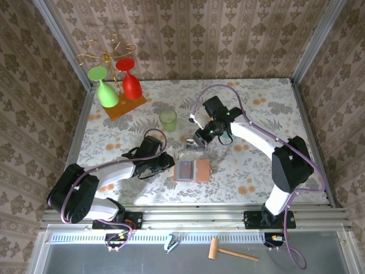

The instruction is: Take the credit cards out of the card holder

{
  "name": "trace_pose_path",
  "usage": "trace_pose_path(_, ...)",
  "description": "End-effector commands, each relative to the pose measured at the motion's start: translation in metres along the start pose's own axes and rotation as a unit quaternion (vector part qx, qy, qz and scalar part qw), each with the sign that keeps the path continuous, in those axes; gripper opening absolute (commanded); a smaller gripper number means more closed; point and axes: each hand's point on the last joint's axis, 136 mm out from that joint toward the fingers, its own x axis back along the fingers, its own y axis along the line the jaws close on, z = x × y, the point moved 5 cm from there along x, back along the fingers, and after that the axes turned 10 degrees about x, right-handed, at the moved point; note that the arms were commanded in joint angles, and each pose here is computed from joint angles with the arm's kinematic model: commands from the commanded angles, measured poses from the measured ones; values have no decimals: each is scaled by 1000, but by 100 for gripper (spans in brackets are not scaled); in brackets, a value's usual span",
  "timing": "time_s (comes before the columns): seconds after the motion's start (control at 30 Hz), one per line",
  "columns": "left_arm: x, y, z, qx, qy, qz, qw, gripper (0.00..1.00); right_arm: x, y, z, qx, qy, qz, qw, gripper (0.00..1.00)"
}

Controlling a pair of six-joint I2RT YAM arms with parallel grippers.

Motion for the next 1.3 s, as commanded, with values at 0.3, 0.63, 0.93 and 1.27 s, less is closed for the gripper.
trace_pose_path(0.3, -13, -7, 9, -4, 10, 4, 1000, 17, -9, 32, 23, -286, -57, 32, 956, 13)
trace_pose_path(0.63, -14, 4, 18, -2, 19, -18, 1000, 14, -27, 57, 45, -354, -31, -22, 934, 16)
trace_pose_path(0.93, -12, 12, 22, 3, 19, -26, 999, 11, -45, 72, 49, -369, -13, -36, 929, 19)
trace_pose_path(1.27, -13, 19, 23, 8, 21, -37, 999, 11, -62, 77, 53, -388, 12, -49, 920, 20)
